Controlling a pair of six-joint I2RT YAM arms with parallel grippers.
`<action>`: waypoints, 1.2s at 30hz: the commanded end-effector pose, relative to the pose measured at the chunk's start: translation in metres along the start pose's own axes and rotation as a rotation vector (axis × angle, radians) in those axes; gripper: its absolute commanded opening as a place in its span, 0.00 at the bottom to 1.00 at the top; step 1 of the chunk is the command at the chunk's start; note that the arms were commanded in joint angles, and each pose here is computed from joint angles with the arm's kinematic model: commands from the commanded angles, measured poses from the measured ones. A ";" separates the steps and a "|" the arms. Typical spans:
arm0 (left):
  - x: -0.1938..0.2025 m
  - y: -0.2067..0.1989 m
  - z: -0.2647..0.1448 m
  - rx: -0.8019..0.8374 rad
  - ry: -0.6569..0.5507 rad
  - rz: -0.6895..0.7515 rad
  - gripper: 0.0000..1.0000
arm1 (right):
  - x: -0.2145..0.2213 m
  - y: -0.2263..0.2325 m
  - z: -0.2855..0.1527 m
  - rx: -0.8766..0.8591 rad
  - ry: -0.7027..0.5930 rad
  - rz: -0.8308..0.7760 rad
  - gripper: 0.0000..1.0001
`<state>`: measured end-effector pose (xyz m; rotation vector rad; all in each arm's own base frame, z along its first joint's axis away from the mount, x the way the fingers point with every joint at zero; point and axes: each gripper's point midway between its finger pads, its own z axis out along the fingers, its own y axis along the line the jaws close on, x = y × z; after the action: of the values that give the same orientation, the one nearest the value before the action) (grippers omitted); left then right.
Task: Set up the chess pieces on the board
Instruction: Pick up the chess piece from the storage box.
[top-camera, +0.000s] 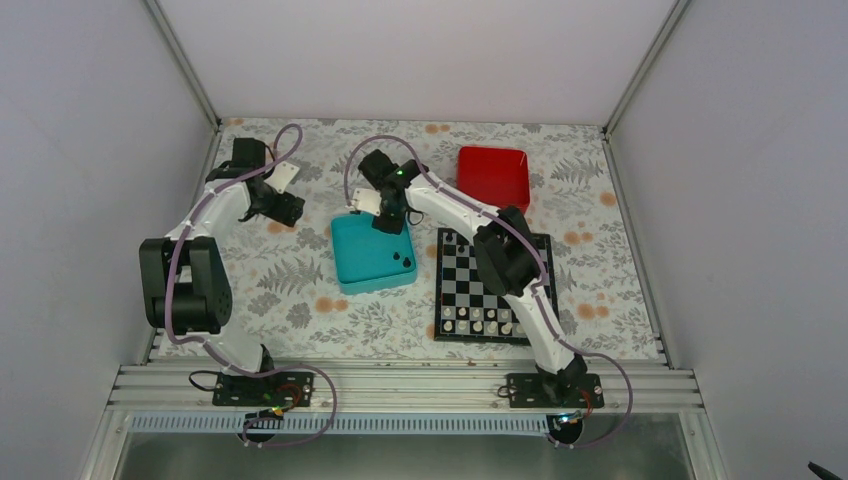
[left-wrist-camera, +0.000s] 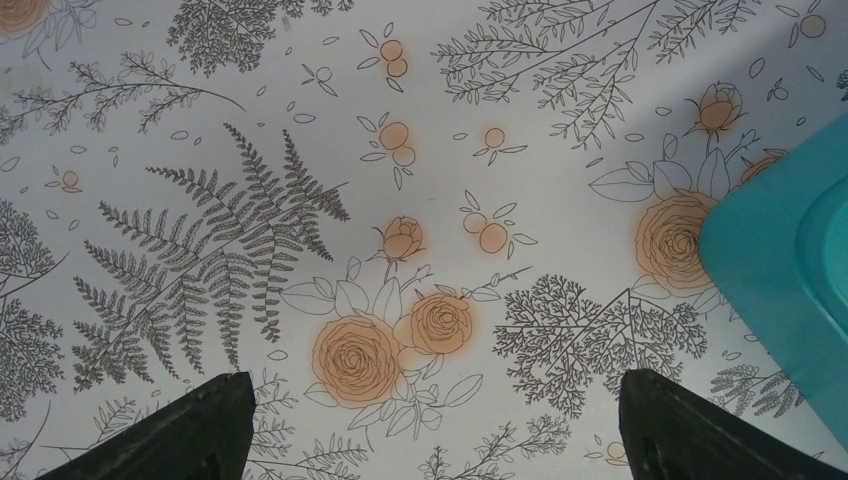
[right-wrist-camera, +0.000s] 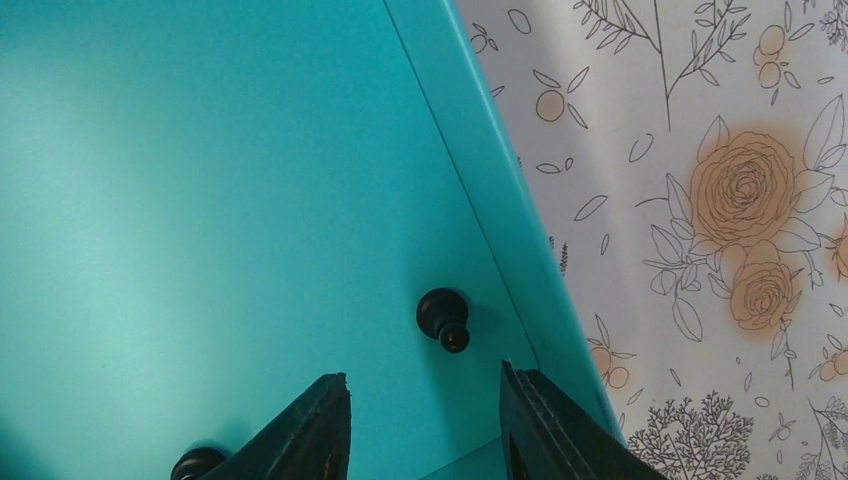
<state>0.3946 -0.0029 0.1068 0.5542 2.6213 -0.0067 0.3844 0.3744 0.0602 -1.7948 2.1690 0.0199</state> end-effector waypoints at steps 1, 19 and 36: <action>-0.002 0.001 -0.008 -0.015 -0.024 0.001 0.90 | 0.000 -0.006 0.009 0.015 0.001 0.006 0.41; 0.004 0.001 -0.007 -0.008 -0.017 -0.003 0.90 | 0.000 -0.009 0.025 0.001 0.006 0.009 0.42; 0.010 0.004 -0.008 -0.017 -0.010 -0.010 0.90 | -0.008 -0.008 0.028 -0.034 -0.033 0.011 0.39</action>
<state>0.3851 0.0031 0.1016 0.5355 2.6394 -0.0025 0.3952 0.3790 0.0382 -1.7960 2.1853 0.0430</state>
